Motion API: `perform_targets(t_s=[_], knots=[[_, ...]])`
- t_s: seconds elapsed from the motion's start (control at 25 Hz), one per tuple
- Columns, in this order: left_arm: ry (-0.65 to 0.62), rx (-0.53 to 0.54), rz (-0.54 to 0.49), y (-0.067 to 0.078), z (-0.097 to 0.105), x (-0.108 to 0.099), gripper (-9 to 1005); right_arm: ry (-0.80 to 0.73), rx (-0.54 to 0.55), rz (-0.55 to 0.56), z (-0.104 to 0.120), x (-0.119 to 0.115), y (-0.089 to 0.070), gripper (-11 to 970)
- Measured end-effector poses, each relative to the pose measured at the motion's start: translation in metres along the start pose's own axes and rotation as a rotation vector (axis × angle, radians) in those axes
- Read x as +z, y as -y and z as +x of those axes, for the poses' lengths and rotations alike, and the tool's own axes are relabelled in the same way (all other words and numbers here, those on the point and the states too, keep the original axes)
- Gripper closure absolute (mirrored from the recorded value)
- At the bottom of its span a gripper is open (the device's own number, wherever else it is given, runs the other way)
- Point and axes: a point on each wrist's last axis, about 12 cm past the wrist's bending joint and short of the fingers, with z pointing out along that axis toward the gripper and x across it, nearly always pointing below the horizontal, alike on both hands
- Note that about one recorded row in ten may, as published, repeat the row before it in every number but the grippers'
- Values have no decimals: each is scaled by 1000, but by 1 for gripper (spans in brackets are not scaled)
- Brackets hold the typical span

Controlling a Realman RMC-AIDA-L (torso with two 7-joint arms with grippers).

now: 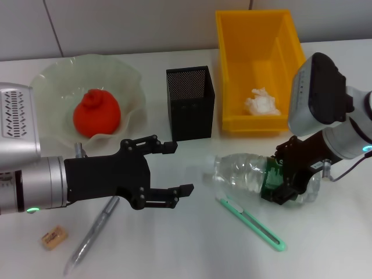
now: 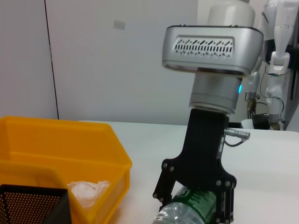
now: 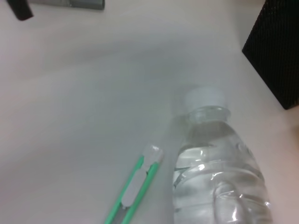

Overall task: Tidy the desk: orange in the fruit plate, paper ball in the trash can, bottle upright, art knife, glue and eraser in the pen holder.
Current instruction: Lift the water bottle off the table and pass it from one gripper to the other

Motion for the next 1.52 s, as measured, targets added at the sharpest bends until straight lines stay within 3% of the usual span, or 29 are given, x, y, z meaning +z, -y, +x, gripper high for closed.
perform_targets(t_s=[0.68, 1.0, 1.52], knots=[[4, 9, -1, -1, -3, 1, 146, 25, 7, 59, 13, -25, -13, 194], [15, 9, -1, -1, -5, 1, 146, 61, -2, 75, 17, -37, -28, 196], [23, 13, -5, -2, -6, 0, 146, 191, 31, 151, 31, -65, -44, 196]])
